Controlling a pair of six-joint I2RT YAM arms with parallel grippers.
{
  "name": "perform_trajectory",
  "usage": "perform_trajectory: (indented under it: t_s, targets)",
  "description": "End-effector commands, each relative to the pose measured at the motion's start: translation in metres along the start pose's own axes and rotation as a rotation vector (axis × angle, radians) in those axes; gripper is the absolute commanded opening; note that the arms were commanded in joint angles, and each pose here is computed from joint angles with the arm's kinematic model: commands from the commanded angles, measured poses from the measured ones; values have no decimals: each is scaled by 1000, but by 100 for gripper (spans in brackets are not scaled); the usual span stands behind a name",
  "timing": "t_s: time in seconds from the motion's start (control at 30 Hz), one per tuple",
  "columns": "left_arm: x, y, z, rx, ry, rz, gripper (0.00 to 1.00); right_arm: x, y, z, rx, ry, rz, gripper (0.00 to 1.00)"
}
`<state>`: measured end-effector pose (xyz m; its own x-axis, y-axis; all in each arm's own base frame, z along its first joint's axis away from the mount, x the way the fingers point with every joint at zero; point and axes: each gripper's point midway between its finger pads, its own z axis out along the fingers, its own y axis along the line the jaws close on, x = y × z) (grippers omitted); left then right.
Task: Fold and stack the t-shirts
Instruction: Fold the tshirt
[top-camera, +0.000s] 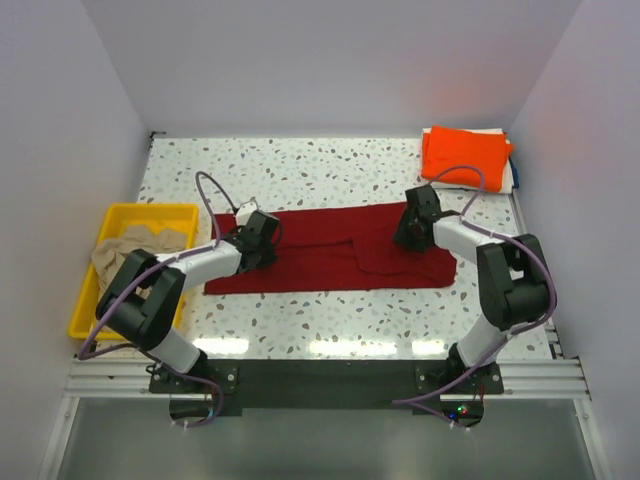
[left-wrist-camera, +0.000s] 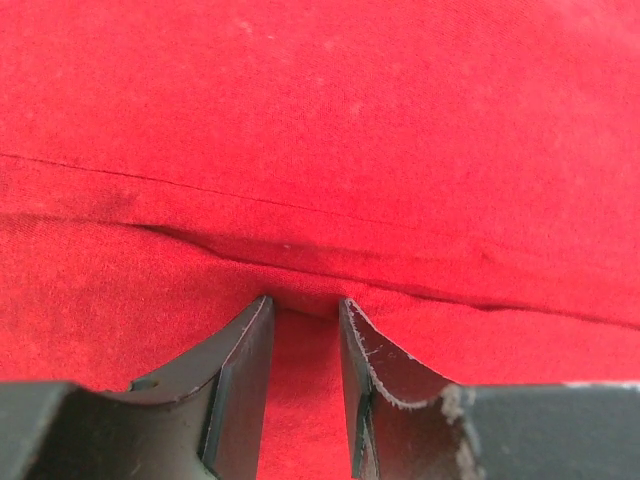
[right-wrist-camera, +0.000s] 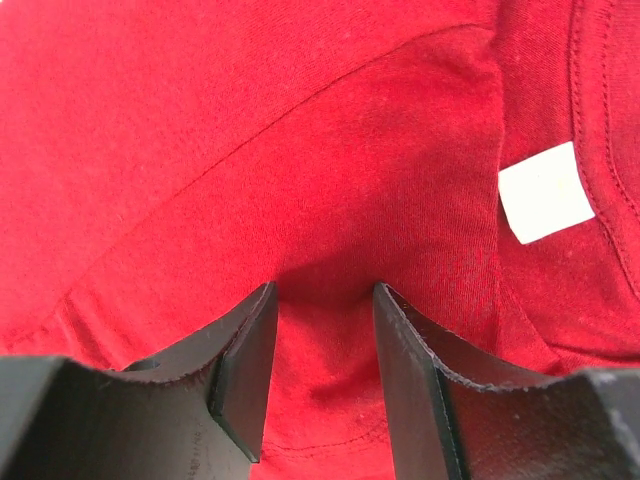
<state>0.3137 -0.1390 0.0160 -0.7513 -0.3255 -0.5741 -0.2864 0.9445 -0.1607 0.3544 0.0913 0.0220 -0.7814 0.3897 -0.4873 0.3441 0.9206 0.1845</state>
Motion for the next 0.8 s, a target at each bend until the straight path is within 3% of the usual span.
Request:
perform_trajectory:
  t_s: [0.0,0.37,0.5,0.77]
  targets:
    - [35,22,-4,-76,49,46,37,2,7,19,-12,17,-8,47]
    - [92,-1,-54,58,116,42,37,-15,42,51,-14,52,-153,48]
    - [120,-28,-82,140,141,41,37,-26,85,58,-40,52,-288,48]
    - [160,-91,-120,282,178,78,38,-7,159,74,-99,99,-530,48]
